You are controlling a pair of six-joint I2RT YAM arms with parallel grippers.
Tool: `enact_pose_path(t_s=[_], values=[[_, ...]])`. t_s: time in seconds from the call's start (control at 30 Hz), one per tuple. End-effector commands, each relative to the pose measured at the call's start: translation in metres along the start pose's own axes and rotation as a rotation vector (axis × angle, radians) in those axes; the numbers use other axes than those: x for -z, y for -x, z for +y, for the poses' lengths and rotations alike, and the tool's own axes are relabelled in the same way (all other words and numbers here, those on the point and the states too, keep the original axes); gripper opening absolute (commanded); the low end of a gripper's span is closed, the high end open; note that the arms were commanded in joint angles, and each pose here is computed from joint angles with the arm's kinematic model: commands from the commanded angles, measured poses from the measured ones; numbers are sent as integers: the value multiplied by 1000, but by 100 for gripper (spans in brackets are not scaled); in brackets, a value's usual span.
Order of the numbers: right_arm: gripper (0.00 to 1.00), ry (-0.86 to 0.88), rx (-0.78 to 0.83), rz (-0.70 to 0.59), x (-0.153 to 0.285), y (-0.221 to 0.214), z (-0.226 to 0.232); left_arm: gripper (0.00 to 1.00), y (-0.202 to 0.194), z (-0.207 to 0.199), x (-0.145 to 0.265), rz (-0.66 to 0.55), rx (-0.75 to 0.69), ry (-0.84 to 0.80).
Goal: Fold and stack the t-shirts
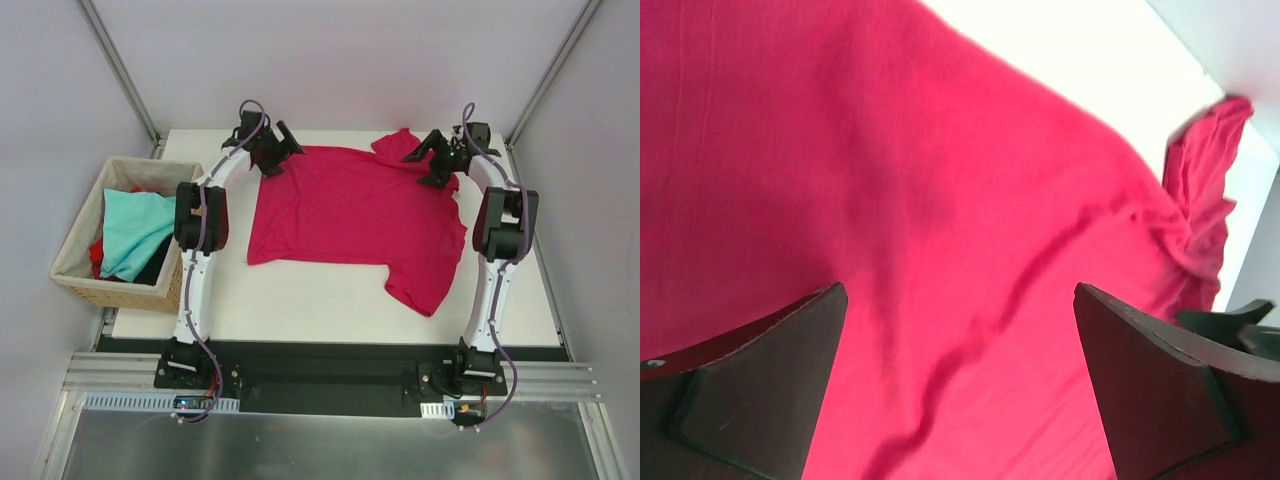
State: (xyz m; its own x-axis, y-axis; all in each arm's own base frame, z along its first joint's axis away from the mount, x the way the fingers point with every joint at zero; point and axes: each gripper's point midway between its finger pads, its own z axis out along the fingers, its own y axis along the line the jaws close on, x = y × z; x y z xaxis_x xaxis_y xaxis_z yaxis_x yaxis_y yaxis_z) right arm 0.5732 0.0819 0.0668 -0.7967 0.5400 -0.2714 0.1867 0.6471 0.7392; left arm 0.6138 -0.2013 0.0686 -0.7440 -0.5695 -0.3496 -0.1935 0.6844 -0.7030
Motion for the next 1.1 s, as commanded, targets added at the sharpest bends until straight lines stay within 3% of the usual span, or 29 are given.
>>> enact_pose_path(t_s=[0.0,0.03,0.07,0.13,0.17,0.2,0.23,0.27,0.3,0.37,0.4,0.43,0.6,0.73,1.07], values=[[100,266,251,-138,121,28,150,98,43,-100,116,-159,-150,-154],[100,275,288,-147,135,23,161,98,38,-101,126,-163,-167,-146],[100,302,349,-193,171,15,189,98,42,-124,163,-209,-200,-183],[100,230,310,-182,180,-7,172,97,22,-112,178,-201,-185,-136],[100,206,281,-181,188,-20,165,97,17,-125,213,-239,-181,-157],[100,140,235,-189,197,-41,146,96,-14,-92,206,-183,-134,-83],[100,90,185,-169,200,-61,129,95,-23,-79,213,-206,-75,-36],[100,52,146,-161,203,-76,115,95,-34,-85,243,-240,-64,-54],[100,14,137,-190,223,-94,109,95,-69,-44,236,-186,-22,34],[100,-153,58,-124,217,-142,45,93,-98,-33,262,-217,62,44],[100,-207,37,-98,231,-167,31,93,-129,6,255,-175,106,121],[100,-270,4,-46,230,-192,5,91,-146,16,257,-164,172,136],[100,-418,-15,53,250,-255,-45,84,-196,86,266,-168,379,251],[100,-483,-28,22,258,-266,-63,79,-205,116,260,-196,461,337],[96,-532,-3,-1,260,-268,-78,71,-185,157,244,-336,476,511]])
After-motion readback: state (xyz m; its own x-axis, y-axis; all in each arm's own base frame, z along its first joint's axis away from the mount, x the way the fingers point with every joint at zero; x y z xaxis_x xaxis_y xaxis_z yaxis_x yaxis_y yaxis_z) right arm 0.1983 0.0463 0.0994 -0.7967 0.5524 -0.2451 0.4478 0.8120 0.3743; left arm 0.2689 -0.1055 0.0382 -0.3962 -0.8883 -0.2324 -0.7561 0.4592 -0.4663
